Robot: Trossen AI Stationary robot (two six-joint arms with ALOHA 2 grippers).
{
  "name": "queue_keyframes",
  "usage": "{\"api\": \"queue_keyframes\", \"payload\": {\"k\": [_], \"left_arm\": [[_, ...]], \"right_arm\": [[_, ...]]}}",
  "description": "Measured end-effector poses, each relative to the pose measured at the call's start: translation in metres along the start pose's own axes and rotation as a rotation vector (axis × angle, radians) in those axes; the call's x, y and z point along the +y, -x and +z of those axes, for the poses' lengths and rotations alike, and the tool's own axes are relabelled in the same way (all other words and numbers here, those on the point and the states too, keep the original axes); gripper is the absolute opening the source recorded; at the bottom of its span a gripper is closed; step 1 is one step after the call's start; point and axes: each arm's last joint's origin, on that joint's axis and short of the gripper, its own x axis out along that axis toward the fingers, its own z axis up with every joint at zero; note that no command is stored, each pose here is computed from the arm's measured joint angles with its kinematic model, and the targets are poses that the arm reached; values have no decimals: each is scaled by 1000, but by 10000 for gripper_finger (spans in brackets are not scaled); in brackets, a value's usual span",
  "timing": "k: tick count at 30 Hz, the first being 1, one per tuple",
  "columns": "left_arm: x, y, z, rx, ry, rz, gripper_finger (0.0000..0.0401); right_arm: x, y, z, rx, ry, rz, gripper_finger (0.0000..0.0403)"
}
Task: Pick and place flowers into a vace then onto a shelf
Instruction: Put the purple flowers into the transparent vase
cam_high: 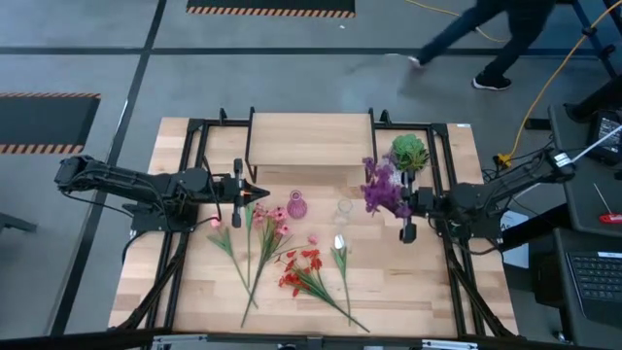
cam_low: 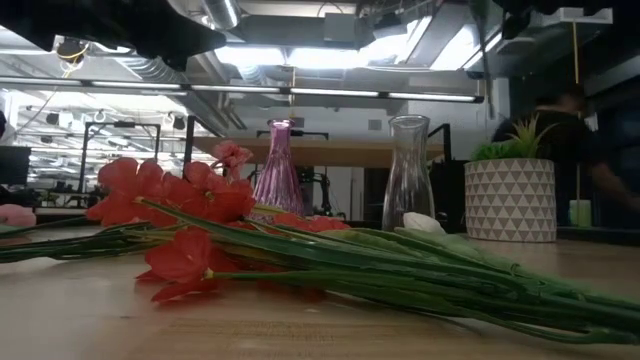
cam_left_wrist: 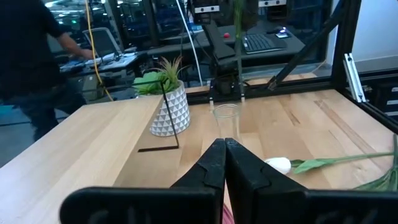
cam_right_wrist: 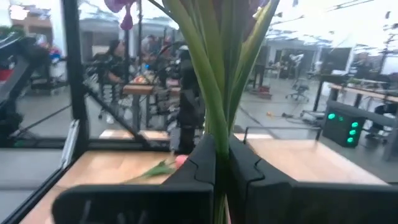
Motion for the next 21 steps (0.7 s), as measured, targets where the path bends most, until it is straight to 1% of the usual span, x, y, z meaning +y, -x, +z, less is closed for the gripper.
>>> {"api": "queue_keyframes", "payload": {"k": [2,6,11,16,21], "left_arm": [[0,0,0,0,0,0,3],[0,0,0,1,0,1,3],[0,0,0,2,-1,3,3],[0,0,0,3,-1,3,3],[0,0,0,3,-1,3,3]], "right_arm": [[-2,-5,0,-25,4,10,8],[-3,-15,-1,-91,29,85,8],[-9,-26,-4,-126,35,43,8],[-13,-32,-4,-177,7,68,8],[-16,-37,-8,-161,12,47,8]]}}
